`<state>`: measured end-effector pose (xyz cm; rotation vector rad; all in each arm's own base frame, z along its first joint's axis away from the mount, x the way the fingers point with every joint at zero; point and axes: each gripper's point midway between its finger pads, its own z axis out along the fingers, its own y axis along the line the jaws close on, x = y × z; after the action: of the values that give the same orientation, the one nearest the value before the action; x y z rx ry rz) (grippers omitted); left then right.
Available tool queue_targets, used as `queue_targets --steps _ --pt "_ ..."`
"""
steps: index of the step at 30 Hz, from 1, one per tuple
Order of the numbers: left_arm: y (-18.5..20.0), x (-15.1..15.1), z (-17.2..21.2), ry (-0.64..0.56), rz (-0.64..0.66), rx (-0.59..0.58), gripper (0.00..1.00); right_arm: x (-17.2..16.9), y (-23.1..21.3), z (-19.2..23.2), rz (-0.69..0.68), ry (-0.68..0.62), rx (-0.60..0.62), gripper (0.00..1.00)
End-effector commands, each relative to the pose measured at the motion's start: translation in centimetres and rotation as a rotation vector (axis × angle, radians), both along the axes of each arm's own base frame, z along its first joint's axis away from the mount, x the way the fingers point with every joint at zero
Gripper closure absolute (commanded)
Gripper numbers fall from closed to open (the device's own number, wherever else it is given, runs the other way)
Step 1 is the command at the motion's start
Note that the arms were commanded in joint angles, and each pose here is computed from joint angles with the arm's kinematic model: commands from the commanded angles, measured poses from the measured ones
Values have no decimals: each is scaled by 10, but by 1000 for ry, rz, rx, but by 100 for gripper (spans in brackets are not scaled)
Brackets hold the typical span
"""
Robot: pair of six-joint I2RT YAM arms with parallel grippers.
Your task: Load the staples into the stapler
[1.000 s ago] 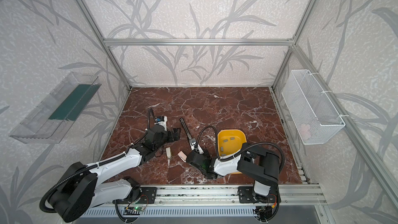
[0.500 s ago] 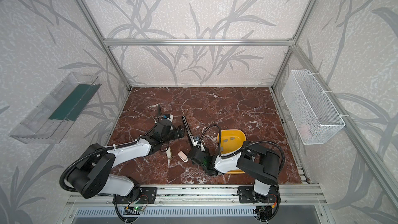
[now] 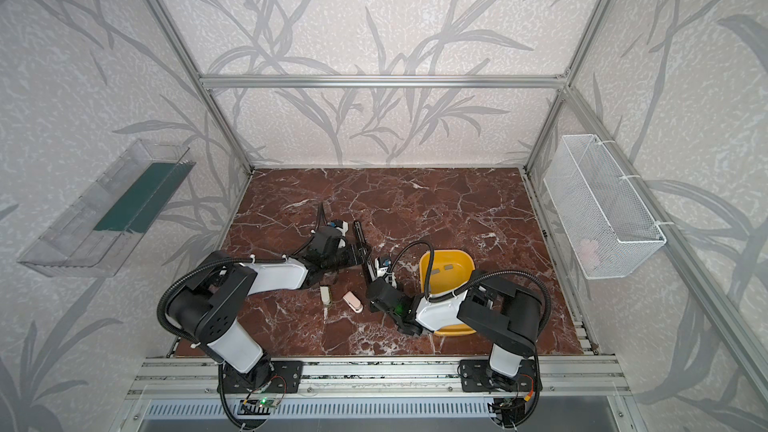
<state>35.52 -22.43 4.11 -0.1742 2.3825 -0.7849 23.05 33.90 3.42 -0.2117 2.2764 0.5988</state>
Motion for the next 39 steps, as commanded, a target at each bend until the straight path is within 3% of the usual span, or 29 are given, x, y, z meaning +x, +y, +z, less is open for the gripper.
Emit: queue_targets --steps 1,6,15,23,39 --pt "-4 8 -5 26 8 -65 18 -10 -1 -8 33 46 -11 100" --pt "-2 20 -23 68 9 -128 21 -13 1 -11 58 47 -31 100" --pt "17 32 -40 87 22 -132 22 -29 5 -10 132 -46 -100 100" --pt "6 33 -32 50 -32 -187 27 -35 8 -13 163 -100 -160 100" --pt "-6 9 29 -183 -134 -155 31 -33 0 -19 155 -151 -192 100"
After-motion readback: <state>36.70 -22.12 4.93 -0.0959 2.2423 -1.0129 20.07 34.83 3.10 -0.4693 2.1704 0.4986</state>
